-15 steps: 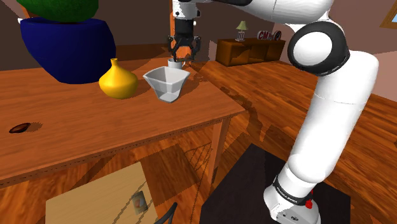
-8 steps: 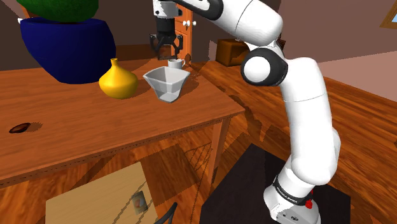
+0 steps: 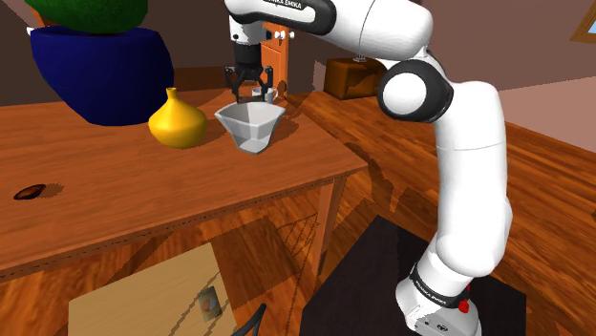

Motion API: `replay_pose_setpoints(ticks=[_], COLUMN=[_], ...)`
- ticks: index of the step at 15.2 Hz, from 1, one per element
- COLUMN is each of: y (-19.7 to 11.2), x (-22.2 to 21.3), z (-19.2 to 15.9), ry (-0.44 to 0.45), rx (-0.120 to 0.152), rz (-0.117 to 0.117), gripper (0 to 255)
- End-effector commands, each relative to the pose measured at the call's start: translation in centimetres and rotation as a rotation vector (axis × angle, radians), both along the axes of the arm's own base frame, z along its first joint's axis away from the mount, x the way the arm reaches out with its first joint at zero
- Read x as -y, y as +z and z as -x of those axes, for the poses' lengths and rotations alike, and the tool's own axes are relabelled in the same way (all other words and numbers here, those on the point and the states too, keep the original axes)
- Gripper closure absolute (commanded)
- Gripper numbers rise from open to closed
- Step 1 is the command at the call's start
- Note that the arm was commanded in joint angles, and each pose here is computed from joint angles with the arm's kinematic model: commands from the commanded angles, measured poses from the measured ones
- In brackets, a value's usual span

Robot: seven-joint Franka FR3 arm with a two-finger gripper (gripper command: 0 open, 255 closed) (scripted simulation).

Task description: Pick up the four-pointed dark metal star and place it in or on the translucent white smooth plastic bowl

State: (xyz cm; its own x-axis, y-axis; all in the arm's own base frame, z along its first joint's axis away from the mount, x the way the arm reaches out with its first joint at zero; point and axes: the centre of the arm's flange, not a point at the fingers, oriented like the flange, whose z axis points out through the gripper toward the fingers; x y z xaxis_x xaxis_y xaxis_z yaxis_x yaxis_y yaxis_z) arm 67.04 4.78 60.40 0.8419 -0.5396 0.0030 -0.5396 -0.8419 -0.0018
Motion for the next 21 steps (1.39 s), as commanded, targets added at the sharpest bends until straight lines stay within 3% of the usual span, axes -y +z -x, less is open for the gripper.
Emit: replay_pose_setpoints(ticks=[1,4,12,13,18,21], y=[-1.0,-3.1,-3.1,-3.1,-3.1,0.9], x=[0.0,0.0,0.0,0.0,0.0,0.0], z=[0.1,0.1,0.1,0.1,0.1,0.1], ry=[0.0,0.0,0.0,0.0,0.0,0.0], rx=[0.001,0.001,0.001,0.001,0.001,0.001], rz=[0.0,0.0,0.0,0.0,0.0,0.0], gripper=[255,255,255,0,0,0])
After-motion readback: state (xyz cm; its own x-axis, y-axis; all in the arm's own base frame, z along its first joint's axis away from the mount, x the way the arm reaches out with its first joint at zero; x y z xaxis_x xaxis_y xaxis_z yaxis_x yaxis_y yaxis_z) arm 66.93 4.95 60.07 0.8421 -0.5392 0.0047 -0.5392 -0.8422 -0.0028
